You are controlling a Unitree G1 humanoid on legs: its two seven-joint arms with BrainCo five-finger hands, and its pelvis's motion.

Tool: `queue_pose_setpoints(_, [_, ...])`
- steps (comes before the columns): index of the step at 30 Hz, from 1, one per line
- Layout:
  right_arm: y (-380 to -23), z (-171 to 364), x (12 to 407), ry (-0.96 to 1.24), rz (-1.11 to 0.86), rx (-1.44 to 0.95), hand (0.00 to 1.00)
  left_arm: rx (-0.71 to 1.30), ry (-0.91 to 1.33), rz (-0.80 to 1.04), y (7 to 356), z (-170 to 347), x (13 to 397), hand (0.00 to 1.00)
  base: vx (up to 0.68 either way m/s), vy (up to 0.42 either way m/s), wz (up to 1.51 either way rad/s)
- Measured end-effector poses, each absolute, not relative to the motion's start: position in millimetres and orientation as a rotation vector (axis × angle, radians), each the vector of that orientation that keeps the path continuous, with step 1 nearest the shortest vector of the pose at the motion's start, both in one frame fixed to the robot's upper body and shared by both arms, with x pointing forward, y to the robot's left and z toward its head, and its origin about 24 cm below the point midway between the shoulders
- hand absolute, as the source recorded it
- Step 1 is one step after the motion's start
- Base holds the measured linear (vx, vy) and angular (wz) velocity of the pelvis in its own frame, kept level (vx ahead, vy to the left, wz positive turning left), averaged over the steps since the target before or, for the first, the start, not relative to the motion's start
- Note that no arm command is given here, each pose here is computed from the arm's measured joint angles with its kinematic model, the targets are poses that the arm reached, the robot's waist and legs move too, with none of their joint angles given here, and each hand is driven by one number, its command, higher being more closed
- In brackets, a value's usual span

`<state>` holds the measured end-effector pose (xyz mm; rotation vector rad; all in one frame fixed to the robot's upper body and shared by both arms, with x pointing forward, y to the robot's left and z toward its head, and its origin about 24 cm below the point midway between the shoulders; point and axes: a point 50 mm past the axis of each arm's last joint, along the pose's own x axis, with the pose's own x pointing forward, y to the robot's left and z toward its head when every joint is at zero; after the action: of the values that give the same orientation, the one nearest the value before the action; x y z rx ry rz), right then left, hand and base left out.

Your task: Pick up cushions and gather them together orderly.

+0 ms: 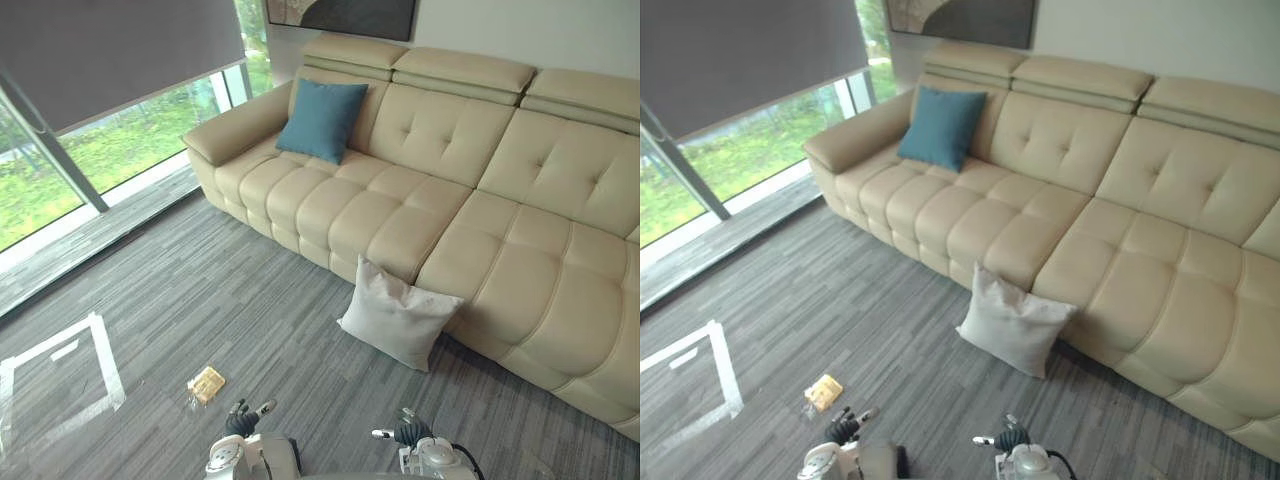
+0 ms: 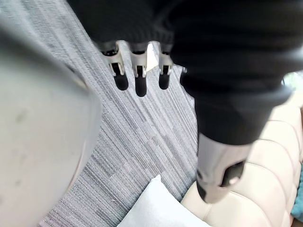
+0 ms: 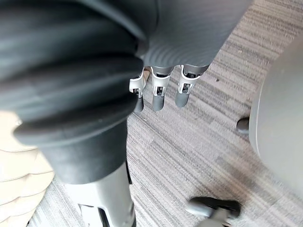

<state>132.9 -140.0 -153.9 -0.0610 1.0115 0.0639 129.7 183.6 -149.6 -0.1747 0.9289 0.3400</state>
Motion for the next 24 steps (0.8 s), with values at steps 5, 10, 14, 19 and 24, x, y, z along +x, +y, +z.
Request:
queue_pose_setpoints(5, [-127.3,-153.3,131.0,1.001,0.083,-0.023,0.0,-0.152,0.981,0.295,177.4,-154.7,124.5,0.0,0.37,0.296,-1.18])
queue_pose_setpoints(10, [-138.7,-152.0,138.0,0.987,0.06,-0.046,0.0,-0.102,1.044,0.252,178.4,-160.5,112.9,0.0,0.23,0.0,-0.59])
queue_pose_setpoints(14, [-156.9,-151.0,141.3,0.984,0.016,-0.074,0.0,-0.067,1.048,0.23,181.7,-160.4,112.8,0.0,0.3,-0.131,-0.02])
queue_pose_setpoints(19, [-172.8,-150.5,140.1,0.987,-0.031,-0.092,0.0,-0.115,1.035,0.23,169.2,-160.1,115.8,0.0,0.3,-0.197,0.09])
queue_pose_setpoints(24, [-177.2,-154.5,131.2,1.025,-0.063,-0.082,0.0,-0.157,0.998,0.28,171.4,-156.8,120.6,0.0,0.23,-0.024,-0.09])
